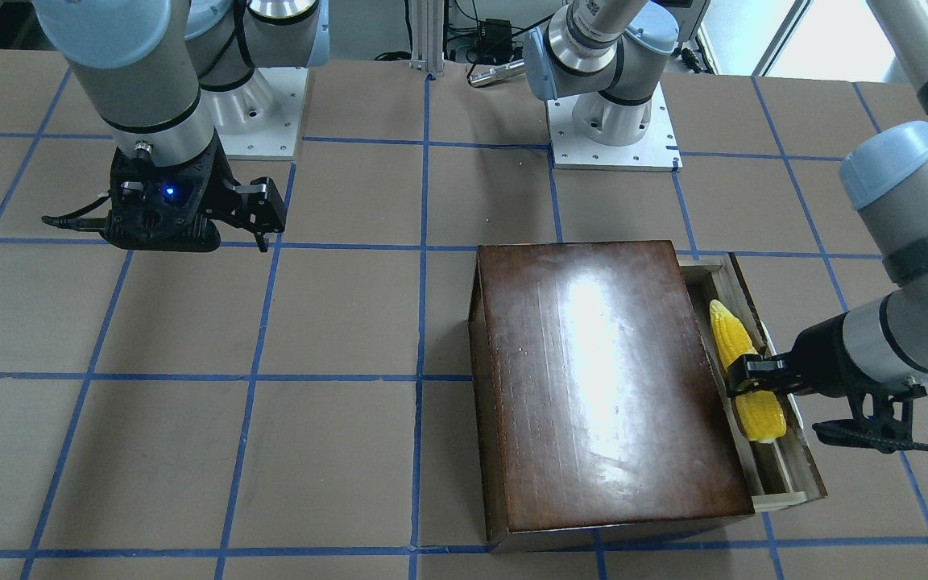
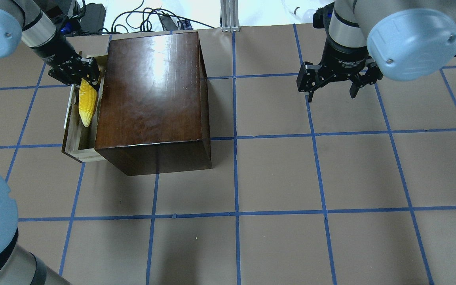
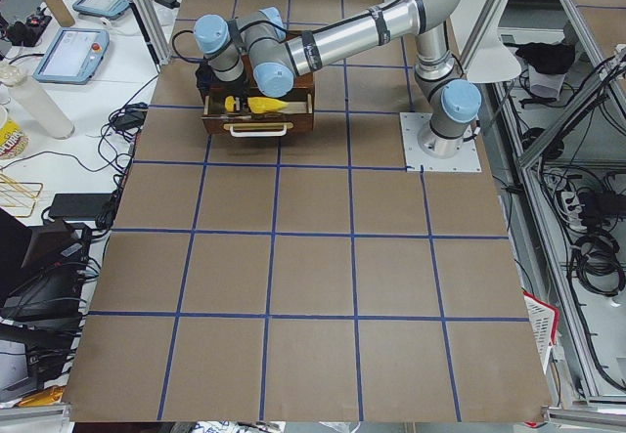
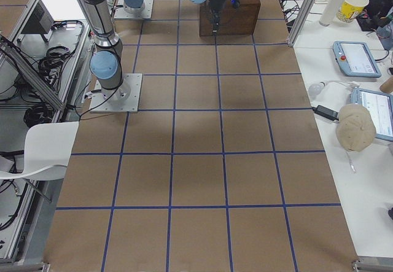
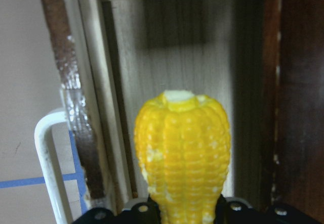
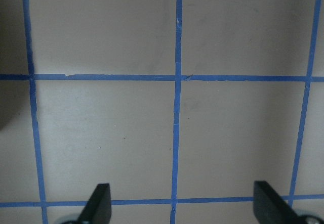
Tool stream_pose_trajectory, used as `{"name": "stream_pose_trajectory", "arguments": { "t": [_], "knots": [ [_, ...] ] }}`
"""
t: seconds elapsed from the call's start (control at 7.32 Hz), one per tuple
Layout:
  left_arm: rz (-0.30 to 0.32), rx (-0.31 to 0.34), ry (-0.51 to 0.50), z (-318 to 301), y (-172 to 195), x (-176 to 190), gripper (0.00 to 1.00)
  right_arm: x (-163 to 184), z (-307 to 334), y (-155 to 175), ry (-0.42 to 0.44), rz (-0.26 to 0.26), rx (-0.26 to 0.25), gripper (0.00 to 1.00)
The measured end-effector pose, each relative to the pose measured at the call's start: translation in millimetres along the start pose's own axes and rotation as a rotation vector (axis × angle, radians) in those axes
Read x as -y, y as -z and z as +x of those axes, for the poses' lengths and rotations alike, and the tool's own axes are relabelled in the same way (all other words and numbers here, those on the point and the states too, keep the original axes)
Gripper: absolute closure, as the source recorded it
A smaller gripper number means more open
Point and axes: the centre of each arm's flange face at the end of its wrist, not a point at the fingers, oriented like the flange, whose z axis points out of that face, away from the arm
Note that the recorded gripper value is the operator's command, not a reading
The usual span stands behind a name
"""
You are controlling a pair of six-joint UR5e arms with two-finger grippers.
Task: Open drawer and put corn inside
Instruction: 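Carry the corn over the open drawer and lower it inside, then open the left gripper to release the corn and raise it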
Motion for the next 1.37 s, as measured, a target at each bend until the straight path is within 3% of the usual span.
{"name": "stream_pose_trajectory", "arguments": {
  "t": [0.82,1.37],
  "knots": [
    [0.022,0.010,0.000,-1.1,15.3,-1.7,0.00,-0.3,0.0,0.2,0.000,0.000,0.000,0.00],
    [0.066,0.084,-0.034,36.8,78.7,-23.6,0.00,0.0,0.0,-0.1,0.000,0.000,0.000,0.00]
  ]
}}
